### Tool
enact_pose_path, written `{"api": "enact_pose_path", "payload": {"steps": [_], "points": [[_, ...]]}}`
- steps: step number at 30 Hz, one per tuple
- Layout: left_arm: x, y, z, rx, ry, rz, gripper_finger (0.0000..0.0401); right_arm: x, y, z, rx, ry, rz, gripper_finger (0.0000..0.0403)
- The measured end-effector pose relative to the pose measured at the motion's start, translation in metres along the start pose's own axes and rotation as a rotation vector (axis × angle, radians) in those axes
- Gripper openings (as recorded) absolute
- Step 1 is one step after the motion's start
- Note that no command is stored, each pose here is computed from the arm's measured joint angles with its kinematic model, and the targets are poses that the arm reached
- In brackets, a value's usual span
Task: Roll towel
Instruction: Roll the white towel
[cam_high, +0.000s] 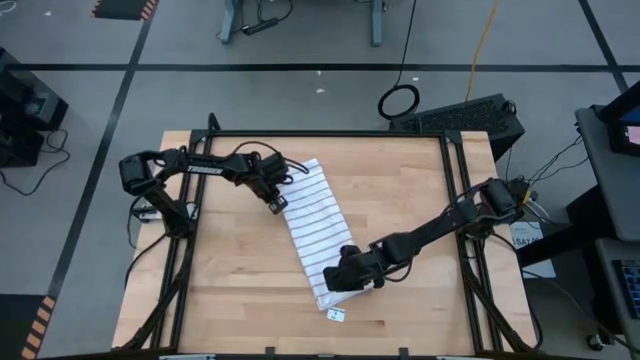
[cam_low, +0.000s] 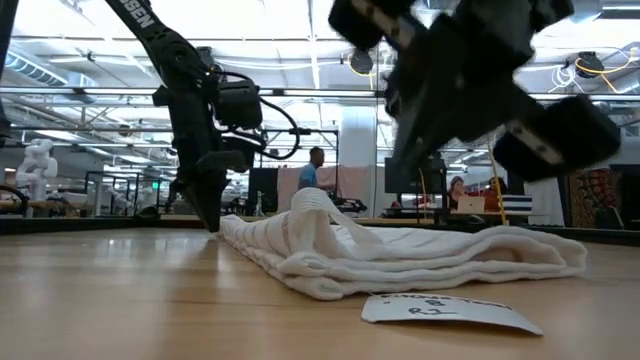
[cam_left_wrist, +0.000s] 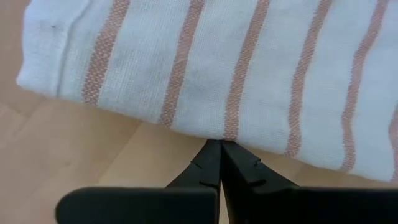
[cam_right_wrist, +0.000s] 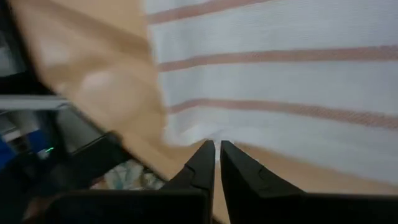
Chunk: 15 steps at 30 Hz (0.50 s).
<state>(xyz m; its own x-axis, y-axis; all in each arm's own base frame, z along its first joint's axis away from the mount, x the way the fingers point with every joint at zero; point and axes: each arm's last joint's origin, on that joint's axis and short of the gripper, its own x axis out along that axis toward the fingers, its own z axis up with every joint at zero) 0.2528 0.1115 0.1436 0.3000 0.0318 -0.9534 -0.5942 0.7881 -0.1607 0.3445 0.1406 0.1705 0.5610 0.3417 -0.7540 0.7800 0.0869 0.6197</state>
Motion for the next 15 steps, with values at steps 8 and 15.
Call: {"api": "enact_pose_path", "payload": {"steps": [8, 15], "points": [[0.000, 0.001, 0.007, 0.001, -0.071, 0.014, 0.0006, -0.046, 0.005, 0.013, -0.026, -0.103, -0.042, 0.0018], [0.018, 0.006, 0.018, -0.018, -0.106, -0.027, 0.0006, -0.058, -0.013, 0.024, -0.018, -0.215, -0.239, 0.0018]]}}
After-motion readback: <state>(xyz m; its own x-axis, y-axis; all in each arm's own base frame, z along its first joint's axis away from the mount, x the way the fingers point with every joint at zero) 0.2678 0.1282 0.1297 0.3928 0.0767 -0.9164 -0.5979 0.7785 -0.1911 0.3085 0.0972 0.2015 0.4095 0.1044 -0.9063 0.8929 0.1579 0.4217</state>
